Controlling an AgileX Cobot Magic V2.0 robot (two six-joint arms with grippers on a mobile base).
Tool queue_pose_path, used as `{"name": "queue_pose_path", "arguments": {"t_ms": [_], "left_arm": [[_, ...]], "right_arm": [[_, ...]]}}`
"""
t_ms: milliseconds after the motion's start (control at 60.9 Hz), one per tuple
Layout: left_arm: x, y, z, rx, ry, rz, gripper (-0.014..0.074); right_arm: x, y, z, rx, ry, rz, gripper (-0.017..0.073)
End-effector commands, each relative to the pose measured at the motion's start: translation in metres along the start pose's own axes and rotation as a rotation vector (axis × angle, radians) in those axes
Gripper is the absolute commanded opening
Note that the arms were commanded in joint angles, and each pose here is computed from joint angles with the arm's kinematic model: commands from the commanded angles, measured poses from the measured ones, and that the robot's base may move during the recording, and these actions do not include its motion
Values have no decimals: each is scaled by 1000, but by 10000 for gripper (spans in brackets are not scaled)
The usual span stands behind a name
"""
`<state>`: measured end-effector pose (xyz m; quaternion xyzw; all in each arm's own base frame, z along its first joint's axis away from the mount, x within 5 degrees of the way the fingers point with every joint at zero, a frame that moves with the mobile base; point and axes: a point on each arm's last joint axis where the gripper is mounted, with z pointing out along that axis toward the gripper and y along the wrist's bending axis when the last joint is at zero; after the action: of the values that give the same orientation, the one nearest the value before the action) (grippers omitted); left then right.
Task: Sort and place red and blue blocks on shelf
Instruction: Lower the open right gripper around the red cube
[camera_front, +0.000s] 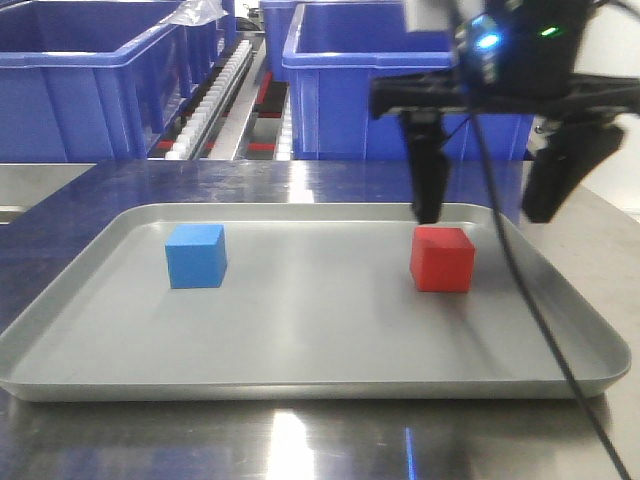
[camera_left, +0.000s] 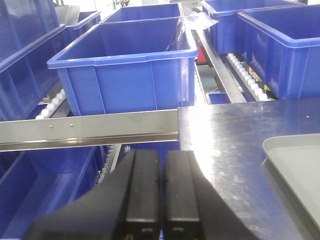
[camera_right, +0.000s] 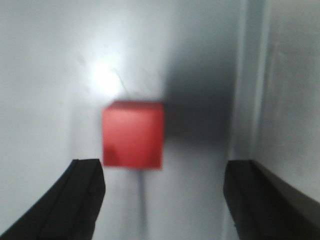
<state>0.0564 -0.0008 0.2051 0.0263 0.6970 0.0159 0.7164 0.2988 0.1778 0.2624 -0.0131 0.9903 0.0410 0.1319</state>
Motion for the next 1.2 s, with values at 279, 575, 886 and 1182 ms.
{"name": "queue_pose_path", "arguments": {"t_ms": [279,575,886,1182], "left_arm": [[-1,0,0,-1,-75,-11,126],[-1,0,0,-1,-75,-11,126],[-1,0,0,-1,-75,-11,126],[-1,0,0,-1,-75,-11,126]], "right_arm": [[-12,14,-7,-37,-64,-18,602],[-15,16,8,-36,-52,-8,602],[-15,17,18,-21,-26,27,602],[-14,16,17,-17,-20,26,338]]}}
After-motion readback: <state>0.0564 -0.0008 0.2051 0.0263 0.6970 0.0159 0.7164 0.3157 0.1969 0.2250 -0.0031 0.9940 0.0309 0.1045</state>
